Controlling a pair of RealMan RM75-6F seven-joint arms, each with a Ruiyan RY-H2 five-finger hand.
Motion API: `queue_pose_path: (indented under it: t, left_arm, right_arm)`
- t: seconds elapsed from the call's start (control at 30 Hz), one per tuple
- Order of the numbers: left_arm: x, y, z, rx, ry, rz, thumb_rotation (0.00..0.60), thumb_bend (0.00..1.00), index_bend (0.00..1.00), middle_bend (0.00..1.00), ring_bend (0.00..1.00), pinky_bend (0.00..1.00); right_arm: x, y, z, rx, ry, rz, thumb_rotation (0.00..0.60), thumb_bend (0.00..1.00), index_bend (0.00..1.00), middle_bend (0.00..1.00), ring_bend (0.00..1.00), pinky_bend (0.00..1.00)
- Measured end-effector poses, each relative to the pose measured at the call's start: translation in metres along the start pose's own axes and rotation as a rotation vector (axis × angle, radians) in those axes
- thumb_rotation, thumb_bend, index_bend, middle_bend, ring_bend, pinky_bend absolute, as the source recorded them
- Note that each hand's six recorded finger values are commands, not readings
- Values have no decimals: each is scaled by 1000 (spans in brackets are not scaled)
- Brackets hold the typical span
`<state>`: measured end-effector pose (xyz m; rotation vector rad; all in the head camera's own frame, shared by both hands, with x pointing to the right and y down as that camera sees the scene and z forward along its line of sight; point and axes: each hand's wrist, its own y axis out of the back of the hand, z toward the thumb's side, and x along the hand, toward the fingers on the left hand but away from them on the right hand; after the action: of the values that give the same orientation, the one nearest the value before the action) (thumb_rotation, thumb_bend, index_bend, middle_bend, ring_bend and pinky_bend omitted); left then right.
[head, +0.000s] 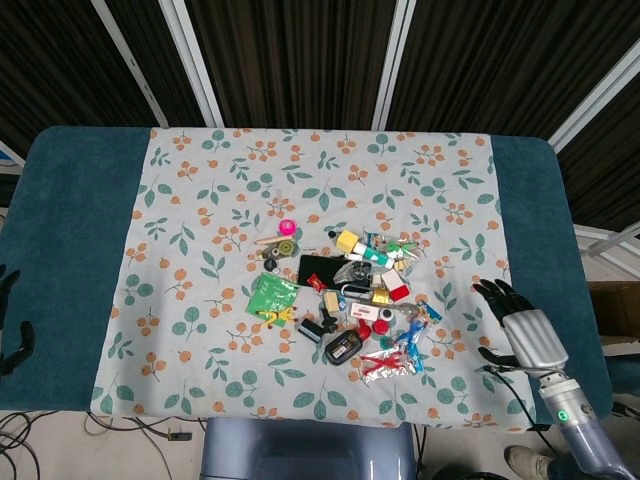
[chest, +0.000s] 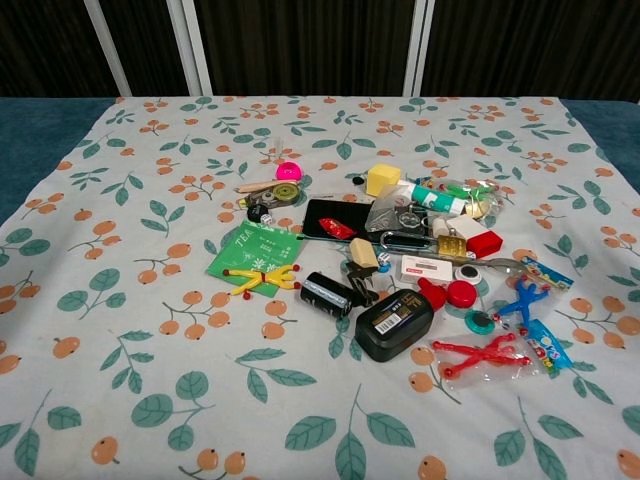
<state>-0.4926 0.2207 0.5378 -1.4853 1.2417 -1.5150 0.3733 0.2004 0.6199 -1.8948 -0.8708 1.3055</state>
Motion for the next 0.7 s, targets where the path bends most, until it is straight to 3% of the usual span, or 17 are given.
queue_pose_path:
  t: [0.43, 0.7]
  left_arm:
    - [0, 0, -1, -8, 8, -7, 600, 575, 71, 0, 2, 77]
    - [0, 3, -2, -15, 11, -2, 600, 575, 71, 0, 2, 77]
  right_arm:
    - [-60, -10, 77, -113, 243, 183, 600, 241, 127, 146, 30, 228]
    - [-78, -32, 117, -92, 332, 249, 600, 259, 160, 175, 30, 228]
